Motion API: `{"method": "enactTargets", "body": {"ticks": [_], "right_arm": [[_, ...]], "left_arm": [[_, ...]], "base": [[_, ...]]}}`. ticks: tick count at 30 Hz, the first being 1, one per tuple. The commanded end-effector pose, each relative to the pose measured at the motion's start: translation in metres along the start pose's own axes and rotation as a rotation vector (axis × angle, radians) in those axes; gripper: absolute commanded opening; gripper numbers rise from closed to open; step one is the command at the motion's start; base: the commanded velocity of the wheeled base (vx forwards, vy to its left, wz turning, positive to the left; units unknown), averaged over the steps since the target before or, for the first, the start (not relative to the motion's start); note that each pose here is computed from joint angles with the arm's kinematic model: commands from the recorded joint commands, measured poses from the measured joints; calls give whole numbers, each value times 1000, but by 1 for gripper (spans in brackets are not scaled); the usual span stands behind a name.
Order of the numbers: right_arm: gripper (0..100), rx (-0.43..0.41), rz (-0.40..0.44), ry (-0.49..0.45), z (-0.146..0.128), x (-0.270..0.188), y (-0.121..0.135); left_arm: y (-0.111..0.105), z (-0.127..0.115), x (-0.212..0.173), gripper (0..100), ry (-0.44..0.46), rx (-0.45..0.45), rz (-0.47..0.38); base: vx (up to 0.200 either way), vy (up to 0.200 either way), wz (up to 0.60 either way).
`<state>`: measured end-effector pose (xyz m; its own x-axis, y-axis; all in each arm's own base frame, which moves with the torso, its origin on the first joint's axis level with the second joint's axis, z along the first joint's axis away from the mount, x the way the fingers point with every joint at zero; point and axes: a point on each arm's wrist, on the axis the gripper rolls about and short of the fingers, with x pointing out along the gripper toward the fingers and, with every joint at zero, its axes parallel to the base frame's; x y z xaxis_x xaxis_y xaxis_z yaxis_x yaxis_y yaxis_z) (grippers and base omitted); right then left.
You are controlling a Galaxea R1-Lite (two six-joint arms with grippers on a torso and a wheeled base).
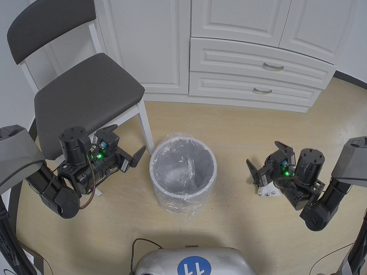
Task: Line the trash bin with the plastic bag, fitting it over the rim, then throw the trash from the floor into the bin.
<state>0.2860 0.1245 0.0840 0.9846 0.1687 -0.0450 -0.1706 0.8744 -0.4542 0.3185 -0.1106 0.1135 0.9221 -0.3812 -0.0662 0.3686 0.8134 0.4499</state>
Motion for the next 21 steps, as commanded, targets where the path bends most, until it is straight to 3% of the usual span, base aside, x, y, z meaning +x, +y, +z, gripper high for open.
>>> {"method": "enactTargets", "body": {"ticks": [1, 3, 6, 7, 12, 15, 16, 21], "right_arm": [[100, 64, -215, -20, -6, 46, -48], [100, 116, -251, 52, -18, 65, -67], [100, 194, -244, 155, -27, 79, -76], [100, 261, -233, 250, -36, 89, -81], [100, 480, -213, 513, -55, 124, -97], [100, 551, -203, 581, -64, 137, -103], [100, 628, -180, 662, -83, 153, -108], [100, 700, -203, 758, -137, 183, -108]], "left_arm": [[-5, 47, 16, 100, -133, -155, 141], [0, 57, 22, 100, -153, -196, 182], [2, 61, 22, 100, -156, -213, 188], [3, 63, 21, 100, -159, -223, 189], [8, 67, 21, 100, -177, -226, 201], [9, 68, 20, 100, -181, -227, 204], [9, 69, 19, 100, -183, -226, 205], [9, 69, 20, 100, -180, -226, 205]], "base": [[0, 0, 0], [0, 0, 0], [0, 0, 0], [0, 0, 0], [0, 0, 0], [0, 0, 0], [0, 0, 0], [0, 0, 0]]}}
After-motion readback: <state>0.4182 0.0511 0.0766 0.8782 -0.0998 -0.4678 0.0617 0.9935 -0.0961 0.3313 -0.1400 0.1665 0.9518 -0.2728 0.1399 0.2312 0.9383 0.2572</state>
